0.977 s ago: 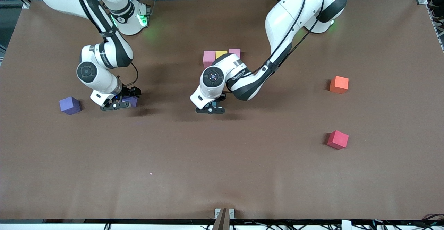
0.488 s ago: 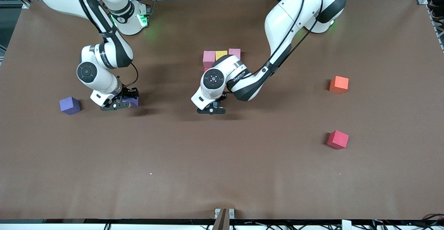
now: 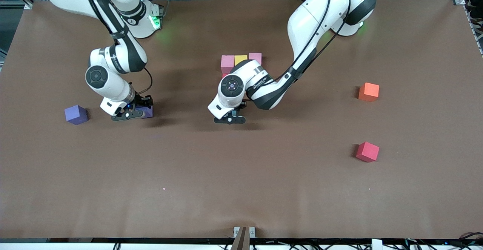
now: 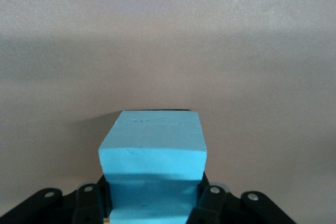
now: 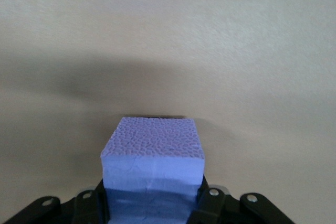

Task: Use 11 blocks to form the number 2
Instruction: 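Lower the blue cube onto the figure while the right gripper lifts purple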

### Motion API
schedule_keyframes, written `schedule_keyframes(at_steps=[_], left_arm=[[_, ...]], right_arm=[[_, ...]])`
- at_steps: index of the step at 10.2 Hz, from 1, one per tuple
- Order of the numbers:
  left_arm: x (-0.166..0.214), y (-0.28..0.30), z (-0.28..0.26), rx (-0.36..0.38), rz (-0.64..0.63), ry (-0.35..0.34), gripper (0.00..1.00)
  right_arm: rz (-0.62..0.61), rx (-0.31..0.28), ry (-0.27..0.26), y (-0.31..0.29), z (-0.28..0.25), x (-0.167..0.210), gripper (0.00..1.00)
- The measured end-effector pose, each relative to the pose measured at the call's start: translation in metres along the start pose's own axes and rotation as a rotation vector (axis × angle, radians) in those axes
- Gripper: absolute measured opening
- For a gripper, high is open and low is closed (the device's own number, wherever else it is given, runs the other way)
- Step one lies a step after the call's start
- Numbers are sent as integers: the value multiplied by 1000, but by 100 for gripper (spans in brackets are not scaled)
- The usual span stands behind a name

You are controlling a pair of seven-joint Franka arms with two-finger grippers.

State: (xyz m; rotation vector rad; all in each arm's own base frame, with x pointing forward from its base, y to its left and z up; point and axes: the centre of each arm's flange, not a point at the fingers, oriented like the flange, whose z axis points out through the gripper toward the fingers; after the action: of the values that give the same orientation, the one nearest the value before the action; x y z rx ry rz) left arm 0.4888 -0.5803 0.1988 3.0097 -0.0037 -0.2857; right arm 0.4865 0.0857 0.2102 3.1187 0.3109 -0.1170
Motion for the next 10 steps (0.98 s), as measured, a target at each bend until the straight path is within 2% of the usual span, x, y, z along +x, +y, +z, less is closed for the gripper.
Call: schedule_keyframes(at_steps=[4, 10], left_arm=[[0, 0, 1, -2, -5, -5, 57], [0, -1, 1, -1, -6, -6, 58]], right_arm=[[-72, -5, 31, -26, -13, 8, 56], [-115, -6, 33, -24, -14, 9, 56]])
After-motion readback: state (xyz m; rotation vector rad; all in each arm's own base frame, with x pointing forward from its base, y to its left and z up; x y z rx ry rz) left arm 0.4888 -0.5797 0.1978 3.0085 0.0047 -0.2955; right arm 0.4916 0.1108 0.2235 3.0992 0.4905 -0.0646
